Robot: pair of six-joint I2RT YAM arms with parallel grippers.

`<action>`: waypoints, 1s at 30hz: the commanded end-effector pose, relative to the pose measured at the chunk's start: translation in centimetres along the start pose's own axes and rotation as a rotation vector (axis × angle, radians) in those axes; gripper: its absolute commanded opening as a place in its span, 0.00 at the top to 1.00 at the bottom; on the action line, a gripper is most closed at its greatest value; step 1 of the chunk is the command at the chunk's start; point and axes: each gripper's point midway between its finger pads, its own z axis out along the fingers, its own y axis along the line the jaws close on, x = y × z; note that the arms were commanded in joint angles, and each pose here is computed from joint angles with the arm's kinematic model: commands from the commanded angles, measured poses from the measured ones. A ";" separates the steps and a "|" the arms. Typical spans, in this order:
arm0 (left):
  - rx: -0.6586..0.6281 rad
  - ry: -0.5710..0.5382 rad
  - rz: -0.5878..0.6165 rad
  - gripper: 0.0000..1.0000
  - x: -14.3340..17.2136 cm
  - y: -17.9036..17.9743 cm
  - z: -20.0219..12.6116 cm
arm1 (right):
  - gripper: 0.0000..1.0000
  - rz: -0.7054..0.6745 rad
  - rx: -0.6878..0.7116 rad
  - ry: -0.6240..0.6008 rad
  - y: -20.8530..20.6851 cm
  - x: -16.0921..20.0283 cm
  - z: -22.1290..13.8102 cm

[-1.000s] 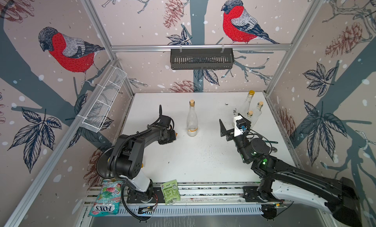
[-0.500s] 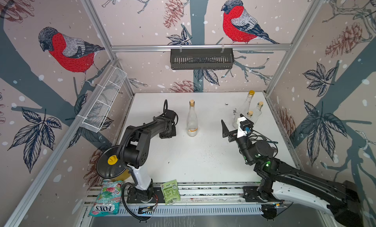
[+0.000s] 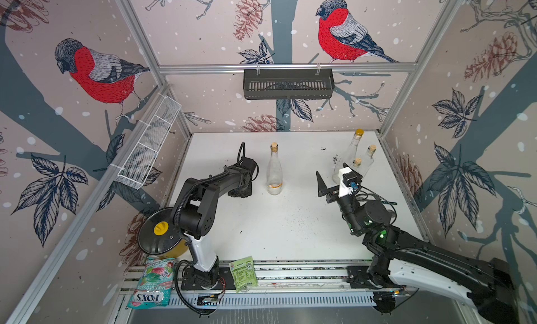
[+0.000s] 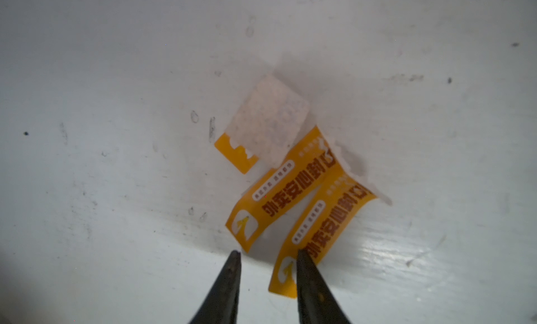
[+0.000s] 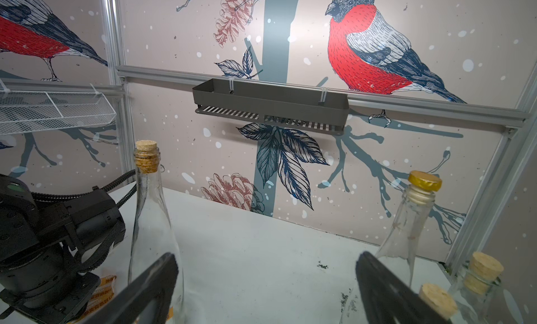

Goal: Remove the label from the bottle
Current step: Place the label at the center of the board, then hold the bottle at the center of the board.

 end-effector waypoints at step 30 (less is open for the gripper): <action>0.856 -1.104 0.093 0.02 5.2 0.9 -30.8 | 0.01 0.052 -0.683 0.057 12.9 1.1 9.2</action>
